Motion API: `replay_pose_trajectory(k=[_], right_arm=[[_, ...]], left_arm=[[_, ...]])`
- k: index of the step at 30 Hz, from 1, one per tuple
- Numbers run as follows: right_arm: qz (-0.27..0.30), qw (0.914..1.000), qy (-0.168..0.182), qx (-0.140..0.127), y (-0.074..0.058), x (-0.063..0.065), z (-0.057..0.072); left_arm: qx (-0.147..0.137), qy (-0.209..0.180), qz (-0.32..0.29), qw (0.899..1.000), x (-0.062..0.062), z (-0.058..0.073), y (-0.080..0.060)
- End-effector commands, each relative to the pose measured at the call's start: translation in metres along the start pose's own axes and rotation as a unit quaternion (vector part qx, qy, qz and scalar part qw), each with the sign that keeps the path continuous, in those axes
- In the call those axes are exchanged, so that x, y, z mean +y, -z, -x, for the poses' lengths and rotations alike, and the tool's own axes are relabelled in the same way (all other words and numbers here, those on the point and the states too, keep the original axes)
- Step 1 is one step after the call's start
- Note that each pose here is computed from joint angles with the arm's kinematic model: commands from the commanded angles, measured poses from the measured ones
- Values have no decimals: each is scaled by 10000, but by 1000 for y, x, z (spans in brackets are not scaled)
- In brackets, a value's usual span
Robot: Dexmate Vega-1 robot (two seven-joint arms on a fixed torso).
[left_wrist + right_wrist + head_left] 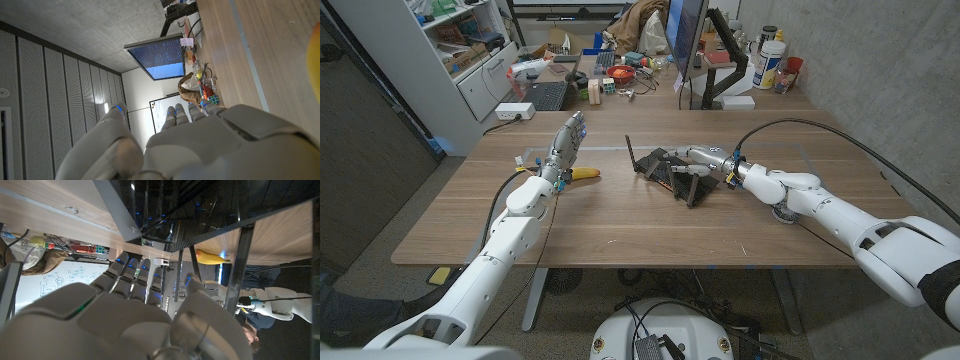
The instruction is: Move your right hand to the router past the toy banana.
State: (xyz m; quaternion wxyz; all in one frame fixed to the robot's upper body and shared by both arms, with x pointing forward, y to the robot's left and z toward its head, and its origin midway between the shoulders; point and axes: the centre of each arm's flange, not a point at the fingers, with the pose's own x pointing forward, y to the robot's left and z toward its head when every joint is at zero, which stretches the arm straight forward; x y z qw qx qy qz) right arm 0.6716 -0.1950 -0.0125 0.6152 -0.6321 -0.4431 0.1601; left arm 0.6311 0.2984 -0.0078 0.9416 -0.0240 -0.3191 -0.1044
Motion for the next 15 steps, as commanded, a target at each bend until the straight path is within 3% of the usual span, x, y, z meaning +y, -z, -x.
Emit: replay_pose_trajectory(k=[1,15], right_arm=[[102,9998,-176,73,3,4,3],[112,9997,-179,156,6,5,6]], left_arm=[[-2,-16,-19,10000,-2,1,-1],[-26,12,-29,10000,-5,1,-2]])
